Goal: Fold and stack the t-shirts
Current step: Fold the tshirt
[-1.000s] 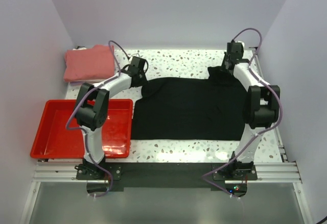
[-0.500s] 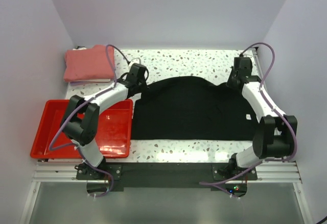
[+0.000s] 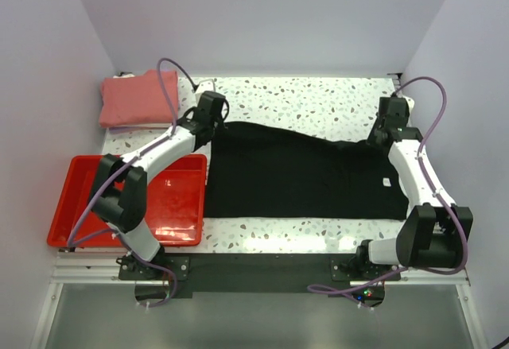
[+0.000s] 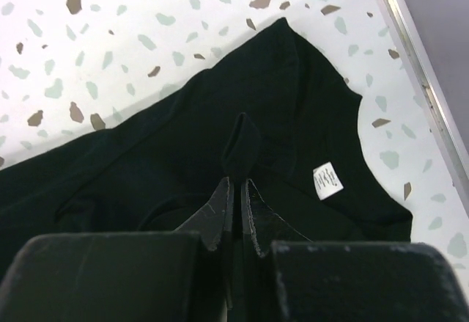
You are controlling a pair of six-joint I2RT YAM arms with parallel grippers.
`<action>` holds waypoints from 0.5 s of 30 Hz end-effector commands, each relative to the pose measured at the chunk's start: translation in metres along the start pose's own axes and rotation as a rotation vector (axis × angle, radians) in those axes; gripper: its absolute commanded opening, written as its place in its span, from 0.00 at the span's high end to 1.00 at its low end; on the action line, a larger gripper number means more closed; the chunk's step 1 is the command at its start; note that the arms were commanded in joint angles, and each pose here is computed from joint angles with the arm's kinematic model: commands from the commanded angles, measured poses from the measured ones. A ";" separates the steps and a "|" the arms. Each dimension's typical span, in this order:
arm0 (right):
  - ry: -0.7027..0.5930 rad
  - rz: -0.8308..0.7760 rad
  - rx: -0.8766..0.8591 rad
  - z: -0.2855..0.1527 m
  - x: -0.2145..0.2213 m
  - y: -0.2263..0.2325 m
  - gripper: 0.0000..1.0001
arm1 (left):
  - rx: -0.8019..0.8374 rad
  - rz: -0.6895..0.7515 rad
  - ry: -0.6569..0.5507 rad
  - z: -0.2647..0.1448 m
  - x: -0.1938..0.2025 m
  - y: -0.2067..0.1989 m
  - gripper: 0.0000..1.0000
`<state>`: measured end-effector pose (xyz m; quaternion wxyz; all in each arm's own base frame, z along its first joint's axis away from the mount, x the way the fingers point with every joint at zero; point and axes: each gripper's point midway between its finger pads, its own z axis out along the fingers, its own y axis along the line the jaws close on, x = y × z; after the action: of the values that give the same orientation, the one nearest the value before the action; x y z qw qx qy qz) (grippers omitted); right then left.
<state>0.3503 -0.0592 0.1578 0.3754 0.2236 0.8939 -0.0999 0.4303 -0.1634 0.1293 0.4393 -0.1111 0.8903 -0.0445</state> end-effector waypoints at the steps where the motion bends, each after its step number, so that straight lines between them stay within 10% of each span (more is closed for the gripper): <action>1: 0.017 -0.001 -0.002 -0.010 0.008 -0.005 1.00 | -0.009 0.018 -0.092 -0.013 -0.024 0.006 1.00; 15: 0.073 -0.028 0.074 -0.024 0.034 -0.030 1.00 | 0.178 0.082 -0.079 -0.034 0.015 0.003 1.00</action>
<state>0.3125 -0.0561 0.1404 0.3288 0.2175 0.9132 -0.1036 0.3889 -0.1532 0.1072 0.4361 -0.0543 0.8964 -0.0582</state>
